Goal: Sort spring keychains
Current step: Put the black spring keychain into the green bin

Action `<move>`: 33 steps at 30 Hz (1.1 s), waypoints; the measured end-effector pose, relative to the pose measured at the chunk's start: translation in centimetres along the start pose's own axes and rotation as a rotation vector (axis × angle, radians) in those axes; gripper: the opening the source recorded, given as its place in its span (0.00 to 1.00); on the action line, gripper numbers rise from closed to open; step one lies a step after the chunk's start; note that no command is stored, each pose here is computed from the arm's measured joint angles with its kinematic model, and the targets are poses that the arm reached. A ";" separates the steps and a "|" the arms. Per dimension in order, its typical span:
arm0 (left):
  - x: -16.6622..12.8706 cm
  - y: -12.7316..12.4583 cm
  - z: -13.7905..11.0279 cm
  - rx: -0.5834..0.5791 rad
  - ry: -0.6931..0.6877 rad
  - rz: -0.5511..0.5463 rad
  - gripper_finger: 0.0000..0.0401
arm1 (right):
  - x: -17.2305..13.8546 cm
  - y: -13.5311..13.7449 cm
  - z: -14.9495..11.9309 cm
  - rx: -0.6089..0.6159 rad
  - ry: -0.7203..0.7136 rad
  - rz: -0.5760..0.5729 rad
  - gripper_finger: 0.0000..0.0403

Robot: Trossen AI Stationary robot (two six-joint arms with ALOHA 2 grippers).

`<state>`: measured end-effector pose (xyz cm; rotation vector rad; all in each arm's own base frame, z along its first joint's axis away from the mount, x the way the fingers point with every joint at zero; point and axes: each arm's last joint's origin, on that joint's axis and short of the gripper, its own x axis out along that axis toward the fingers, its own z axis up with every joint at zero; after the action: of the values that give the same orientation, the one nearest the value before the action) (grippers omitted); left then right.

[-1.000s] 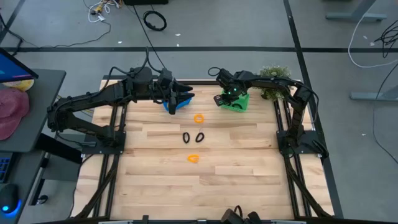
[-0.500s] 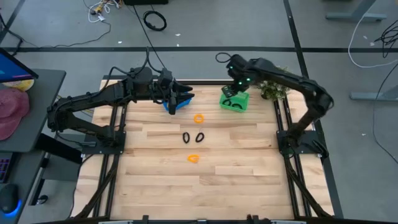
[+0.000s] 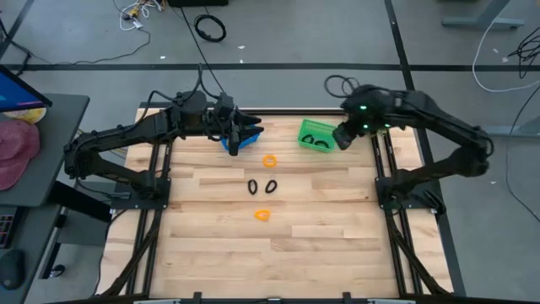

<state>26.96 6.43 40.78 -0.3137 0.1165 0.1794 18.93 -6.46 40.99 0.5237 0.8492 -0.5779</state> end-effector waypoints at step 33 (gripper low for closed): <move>-2.2 -3.2 1.4 0.164 -0.149 -0.116 0.05 | 1.7 7.0 -2.0 -0.442 -0.687 0.583 0.02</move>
<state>25.56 3.56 43.39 -0.1423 -0.0344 0.0766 23.37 -0.52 39.94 0.1234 0.1294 -0.0034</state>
